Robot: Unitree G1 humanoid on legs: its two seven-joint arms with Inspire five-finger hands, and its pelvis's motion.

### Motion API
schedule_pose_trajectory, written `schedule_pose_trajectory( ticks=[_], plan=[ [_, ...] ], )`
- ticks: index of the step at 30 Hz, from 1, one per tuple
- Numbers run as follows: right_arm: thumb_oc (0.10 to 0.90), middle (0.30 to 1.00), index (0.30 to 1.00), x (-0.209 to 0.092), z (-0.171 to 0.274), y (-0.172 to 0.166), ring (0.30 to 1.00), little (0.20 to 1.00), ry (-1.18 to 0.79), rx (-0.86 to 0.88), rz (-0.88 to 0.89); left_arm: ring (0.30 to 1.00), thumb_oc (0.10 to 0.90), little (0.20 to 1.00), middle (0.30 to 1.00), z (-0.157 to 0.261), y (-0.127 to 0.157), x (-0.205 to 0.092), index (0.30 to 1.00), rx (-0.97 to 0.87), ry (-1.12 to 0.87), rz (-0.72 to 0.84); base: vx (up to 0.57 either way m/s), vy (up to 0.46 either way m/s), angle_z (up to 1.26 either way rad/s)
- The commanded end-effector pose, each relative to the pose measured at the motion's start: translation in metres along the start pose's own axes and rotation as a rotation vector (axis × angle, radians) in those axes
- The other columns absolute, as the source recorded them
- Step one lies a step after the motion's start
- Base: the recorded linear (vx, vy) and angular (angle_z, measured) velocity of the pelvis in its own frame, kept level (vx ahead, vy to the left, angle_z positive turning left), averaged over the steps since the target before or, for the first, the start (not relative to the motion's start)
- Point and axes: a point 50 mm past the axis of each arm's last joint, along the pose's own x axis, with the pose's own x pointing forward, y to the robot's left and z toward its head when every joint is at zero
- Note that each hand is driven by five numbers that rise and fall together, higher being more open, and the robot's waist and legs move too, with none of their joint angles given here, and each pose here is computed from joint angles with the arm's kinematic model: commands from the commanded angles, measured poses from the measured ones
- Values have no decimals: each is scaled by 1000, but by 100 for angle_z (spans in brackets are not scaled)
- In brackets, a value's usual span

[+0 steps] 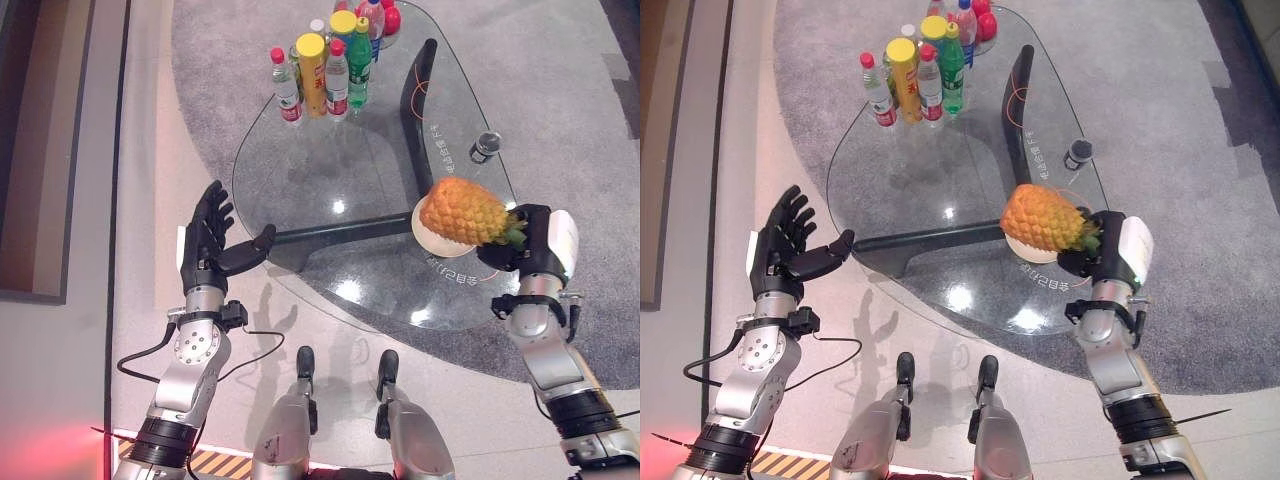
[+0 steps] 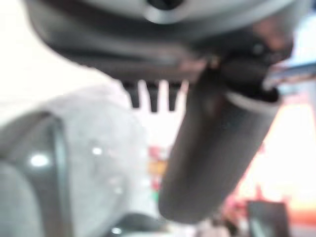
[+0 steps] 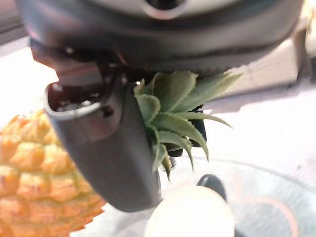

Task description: Pick up the fruit to the plate

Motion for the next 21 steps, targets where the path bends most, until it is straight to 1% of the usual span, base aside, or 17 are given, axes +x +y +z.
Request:
schedule_pose_trajectory(
  ticks=[1, 2, 5, 6, 7, 10, 12, 16, 21],
  plan=[
    [100, 300, 300, 34, 47, -55, 300, 200, -192, -57, -265, 900, 800, 900, 900, 2, 12, -2, 900, 36, -10, 4, -40, -34, -1],
    [100, 300, 300, 35, 47, -55, 300, 200, -192, -64, -267, 900, 800, 900, 900, 1, 13, -2, 900, 38, -6, 6, -54, -43, -1],
    [100, 300, 300, 45, 49, -67, 300, 200, -188, -140, -315, 900, 800, 900, 900, -20, 19, -5, 900, 52, 93, 32, -54, -32, 0],
    [100, 300, 300, 45, 49, -67, 300, 200, -188, -140, -315, 900, 800, 900, 900, -20, 19, -5, 900, 52, 93, 32, -93, -16, 3],
    [100, 300, 300, 56, 54, -82, 300, 200, -181, -214, -367, 900, 800, 900, 900, -35, 24, -9, 900, 91, 148, 44, -84, 0, 2],
    [100, 300, 300, 65, 60, -95, 300, 200, -180, -272, -400, 900, 800, 900, 900, -46, 30, -13, 900, 115, 182, 68, -67, 16, 2],
    [100, 300, 300, 68, 62, -99, 300, 200, -181, -295, -413, 900, 800, 900, 900, -50, 32, -14, 900, 115, 195, 80, -45, 20, 2],
    [100, 300, 300, 78, 73, -112, 300, 200, -194, -409, -436, 900, 800, 900, 900, -57, 35, -14, 900, 140, 216, 93, -66, 45, 2],
    [100, 300, 300, 91, 84, -118, 300, 200, -186, -521, -412, 900, 800, 900, 900, -65, 39, -14, 900, 163, 249, 99, -51, 35, 6]
  ],
)
